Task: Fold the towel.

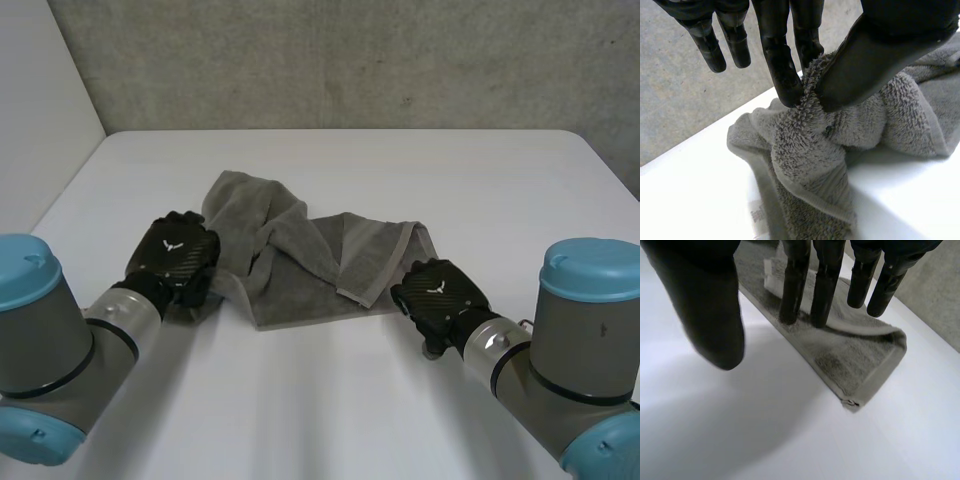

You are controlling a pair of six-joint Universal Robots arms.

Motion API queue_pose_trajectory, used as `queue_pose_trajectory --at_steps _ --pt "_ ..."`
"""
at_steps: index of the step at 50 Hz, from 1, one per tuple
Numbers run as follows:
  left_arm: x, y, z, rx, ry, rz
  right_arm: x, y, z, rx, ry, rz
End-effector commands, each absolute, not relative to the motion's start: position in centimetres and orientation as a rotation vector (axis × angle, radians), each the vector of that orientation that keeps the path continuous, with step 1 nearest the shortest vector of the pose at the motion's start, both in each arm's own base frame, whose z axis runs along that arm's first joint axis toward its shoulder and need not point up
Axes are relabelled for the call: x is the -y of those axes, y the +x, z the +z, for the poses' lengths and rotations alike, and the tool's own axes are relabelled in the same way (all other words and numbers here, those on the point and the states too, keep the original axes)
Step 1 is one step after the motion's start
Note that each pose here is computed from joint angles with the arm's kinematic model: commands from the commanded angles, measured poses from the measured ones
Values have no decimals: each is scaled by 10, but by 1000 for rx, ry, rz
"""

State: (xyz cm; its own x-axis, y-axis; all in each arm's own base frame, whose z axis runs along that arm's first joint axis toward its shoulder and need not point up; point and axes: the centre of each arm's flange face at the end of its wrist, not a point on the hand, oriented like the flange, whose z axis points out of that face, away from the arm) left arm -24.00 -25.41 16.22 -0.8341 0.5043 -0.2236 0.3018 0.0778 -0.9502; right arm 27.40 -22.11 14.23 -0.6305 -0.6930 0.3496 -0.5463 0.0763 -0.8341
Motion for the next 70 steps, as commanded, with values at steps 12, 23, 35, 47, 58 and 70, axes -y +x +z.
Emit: queue_pose_trajectory --at_steps 12,23,35,47,58,70 --pt "258 -222 166 2233 -793 1883 235 290 175 -2077 -1188 -1734" --pt "256 -221 177 2200 -786 1923 263 329 149 -2044 -1076 -1639" --pt "255 -220 189 2168 -766 1968 290 347 120 -2046 -1082 -1625" --pt "256 -220 188 2171 -765 1966 298 352 122 -2017 -1082 -1651" --pt "252 -214 192 2183 -749 1976 328 365 185 -1793 -1035 -1858" --pt "250 -210 189 2206 -740 1965 408 315 156 -2208 -1032 -2149"
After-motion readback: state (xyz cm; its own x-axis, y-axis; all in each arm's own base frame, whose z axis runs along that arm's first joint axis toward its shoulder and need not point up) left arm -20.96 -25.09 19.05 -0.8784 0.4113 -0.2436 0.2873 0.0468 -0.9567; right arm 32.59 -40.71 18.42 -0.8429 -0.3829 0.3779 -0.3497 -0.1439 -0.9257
